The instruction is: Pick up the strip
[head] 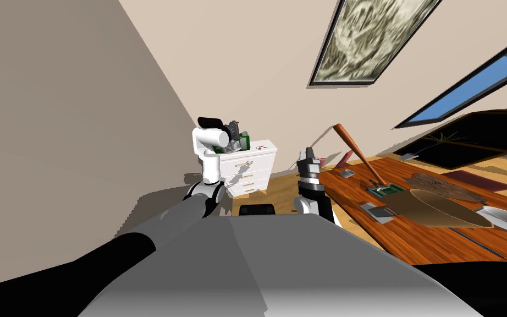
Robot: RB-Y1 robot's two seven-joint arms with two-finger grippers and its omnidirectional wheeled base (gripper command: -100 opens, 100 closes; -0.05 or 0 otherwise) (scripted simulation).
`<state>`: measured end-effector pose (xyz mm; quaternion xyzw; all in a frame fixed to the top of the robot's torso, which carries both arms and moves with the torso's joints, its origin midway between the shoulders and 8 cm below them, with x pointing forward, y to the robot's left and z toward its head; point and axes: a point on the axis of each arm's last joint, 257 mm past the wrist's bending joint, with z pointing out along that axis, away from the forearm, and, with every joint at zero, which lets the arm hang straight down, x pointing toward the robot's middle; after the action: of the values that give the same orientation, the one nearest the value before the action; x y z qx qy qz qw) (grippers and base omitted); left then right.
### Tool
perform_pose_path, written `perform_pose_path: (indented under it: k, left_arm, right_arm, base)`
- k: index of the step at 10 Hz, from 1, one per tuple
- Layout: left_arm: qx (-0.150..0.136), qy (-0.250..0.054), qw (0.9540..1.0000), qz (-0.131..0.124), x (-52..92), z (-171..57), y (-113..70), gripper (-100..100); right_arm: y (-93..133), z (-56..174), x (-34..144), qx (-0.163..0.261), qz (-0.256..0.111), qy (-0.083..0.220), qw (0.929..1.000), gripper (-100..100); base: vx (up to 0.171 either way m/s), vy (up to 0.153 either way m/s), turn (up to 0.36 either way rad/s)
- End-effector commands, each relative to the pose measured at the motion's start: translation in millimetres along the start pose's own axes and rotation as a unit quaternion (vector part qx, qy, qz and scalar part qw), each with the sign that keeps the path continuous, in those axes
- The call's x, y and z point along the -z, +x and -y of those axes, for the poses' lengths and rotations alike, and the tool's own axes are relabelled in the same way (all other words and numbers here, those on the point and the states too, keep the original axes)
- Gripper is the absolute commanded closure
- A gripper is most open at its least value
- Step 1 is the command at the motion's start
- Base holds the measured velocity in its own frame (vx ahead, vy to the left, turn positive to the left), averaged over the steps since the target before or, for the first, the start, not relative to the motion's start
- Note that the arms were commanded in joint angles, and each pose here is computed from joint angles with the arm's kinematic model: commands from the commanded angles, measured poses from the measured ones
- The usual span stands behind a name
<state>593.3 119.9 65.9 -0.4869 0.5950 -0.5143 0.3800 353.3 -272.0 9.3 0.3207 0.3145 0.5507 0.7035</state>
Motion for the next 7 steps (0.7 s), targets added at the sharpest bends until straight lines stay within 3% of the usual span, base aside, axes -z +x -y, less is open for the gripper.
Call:
perform_pose_path:
  k: [1,7]
  left_arm:
    - [0.005,-0.021,0.9998,0.006,-5.1,1.7,-2.4,-100]
    - [0.012,-0.082,0.9964,0.020,-8.4,-2.5,-6.5,-100]
  right_arm:
    - [0.0,0.0,0.0,0.000,0.000,0.000,1.0000,0]
    - [0.0,0.0,0.0,0.000,0.000,0.000,1.0000,0]
  base:
    - [0.001,0.022,0.066]
    - [0.003,0.017,0.039]
